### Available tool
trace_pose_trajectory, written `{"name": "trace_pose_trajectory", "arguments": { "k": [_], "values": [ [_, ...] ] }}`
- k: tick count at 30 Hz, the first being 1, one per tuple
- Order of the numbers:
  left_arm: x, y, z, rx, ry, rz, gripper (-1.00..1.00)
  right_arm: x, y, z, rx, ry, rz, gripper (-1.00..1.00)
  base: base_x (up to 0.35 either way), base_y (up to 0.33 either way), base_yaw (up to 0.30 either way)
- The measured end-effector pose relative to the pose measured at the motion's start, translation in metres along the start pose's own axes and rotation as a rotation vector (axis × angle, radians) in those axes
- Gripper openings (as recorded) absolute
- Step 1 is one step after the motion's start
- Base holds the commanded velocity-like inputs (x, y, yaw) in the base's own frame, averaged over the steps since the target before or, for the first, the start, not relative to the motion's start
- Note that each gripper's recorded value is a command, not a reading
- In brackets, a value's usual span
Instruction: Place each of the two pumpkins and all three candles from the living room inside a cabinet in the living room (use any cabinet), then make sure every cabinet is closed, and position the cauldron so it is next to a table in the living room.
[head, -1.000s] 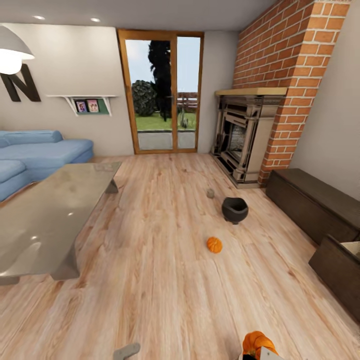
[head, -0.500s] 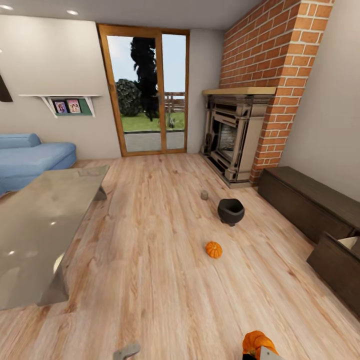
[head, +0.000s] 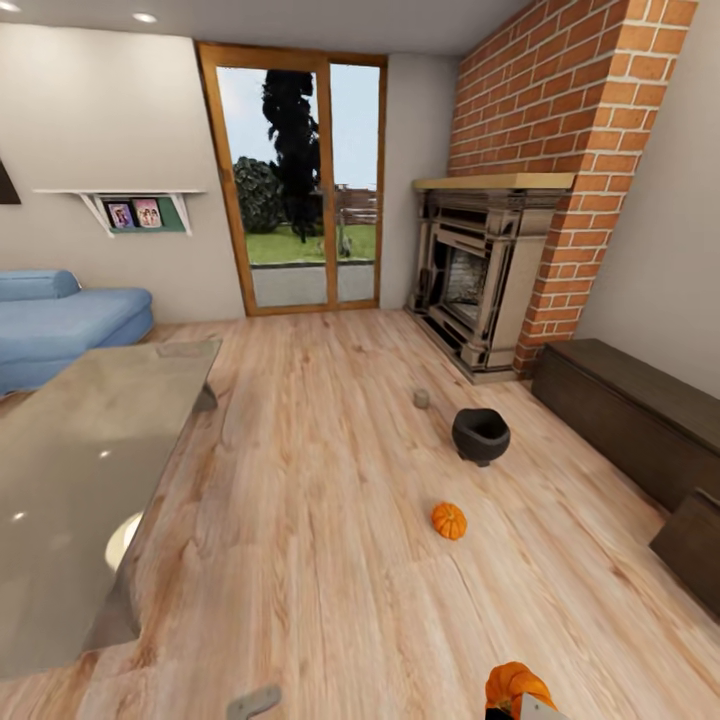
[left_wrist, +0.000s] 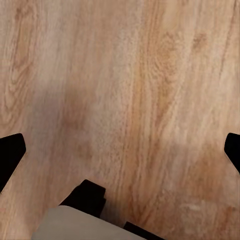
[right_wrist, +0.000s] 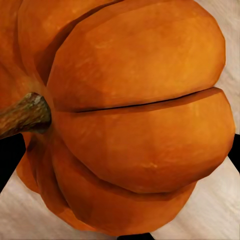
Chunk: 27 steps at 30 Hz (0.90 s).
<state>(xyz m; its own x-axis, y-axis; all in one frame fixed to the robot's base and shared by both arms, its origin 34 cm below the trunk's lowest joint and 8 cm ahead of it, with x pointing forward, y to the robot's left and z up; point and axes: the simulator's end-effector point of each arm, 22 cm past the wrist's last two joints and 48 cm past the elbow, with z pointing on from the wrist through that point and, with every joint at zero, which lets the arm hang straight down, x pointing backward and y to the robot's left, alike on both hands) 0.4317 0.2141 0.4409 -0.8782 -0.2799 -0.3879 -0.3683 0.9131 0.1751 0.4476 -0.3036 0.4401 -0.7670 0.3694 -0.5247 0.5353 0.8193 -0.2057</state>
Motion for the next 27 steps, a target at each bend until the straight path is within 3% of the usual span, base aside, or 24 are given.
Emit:
{"name": "trace_pose_trajectory", "arguments": {
  "k": [10, 27],
  "values": [
    [-0.0001, -0.0002, 0.0003, 0.000, 0.000, 0.000, 1.00, -0.0005, -0.0003, 0.0004, 0.001, -0.001, 0.000, -1.00, 0.117, 0.016, -0.228],
    [-0.0001, -0.0002, 0.0002, 0.000, 0.000, 0.000, 1.00, -0.0003, -0.0002, 0.0002, 0.001, -0.001, 0.000, -1.00, 0.047, 0.156, -0.277]
  ]
}}
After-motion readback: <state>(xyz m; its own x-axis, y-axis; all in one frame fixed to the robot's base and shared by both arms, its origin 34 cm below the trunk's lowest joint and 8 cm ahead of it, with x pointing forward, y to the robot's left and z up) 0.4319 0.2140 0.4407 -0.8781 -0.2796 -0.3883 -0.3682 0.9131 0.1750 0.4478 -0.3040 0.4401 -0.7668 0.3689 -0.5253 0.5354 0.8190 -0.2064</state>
